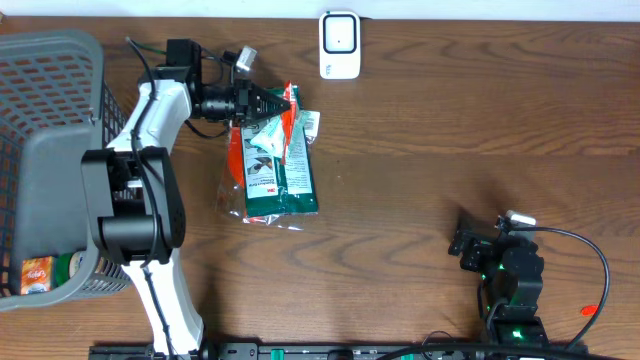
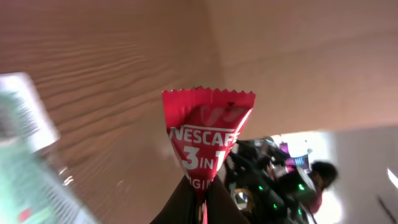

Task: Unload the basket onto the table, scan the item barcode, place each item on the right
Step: 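Release the Nescafe stick onto the table right of the gloves bag, then move the open left gripper back into the basket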

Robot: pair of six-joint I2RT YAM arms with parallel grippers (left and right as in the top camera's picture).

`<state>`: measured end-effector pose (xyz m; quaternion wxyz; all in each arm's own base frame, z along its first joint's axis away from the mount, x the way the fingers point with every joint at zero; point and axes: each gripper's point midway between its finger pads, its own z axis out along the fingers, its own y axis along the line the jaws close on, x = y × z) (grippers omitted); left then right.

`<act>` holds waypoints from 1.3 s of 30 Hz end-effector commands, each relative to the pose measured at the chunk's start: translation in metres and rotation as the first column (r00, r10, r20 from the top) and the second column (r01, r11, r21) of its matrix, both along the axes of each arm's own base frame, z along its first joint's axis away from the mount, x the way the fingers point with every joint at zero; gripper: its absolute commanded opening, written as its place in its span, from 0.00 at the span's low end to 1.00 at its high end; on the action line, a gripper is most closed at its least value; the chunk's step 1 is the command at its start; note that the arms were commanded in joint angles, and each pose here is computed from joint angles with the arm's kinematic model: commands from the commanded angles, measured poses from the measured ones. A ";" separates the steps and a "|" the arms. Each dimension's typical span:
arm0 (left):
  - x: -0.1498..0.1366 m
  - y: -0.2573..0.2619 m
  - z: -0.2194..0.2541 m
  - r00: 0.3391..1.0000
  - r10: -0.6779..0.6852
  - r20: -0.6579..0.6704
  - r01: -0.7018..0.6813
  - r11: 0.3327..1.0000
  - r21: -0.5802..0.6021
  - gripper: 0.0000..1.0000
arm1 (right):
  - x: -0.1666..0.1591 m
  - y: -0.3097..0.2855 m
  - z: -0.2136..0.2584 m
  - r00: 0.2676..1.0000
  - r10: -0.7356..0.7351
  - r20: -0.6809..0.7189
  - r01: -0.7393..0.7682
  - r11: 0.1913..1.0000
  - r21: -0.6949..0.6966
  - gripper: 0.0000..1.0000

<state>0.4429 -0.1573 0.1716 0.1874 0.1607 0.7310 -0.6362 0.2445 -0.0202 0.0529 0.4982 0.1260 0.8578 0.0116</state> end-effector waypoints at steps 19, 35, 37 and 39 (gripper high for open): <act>-0.005 -0.009 0.006 0.973 -0.051 0.224 0.054 0.999 -0.008 0.63 | -0.001 -0.003 -0.001 1.000 -0.021 -0.002 0.021 1.000 -0.001 0.99; 0.022 -0.006 0.044 0.976 0.041 0.214 -0.060 0.995 0.083 0.75 | -0.001 -0.003 -0.001 1.000 -0.021 -0.002 0.021 1.000 -0.001 0.99; 0.031 -0.004 0.072 0.963 0.081 0.258 -0.106 0.991 0.085 0.76 | -0.001 -0.003 -0.001 1.000 -0.021 -0.002 0.021 1.000 -0.001 0.99; 0.035 -0.002 0.105 0.939 0.122 0.321 -0.155 0.985 0.079 0.76 | -0.001 -0.003 -0.001 1.000 -0.021 -0.002 0.021 1.000 -0.001 0.99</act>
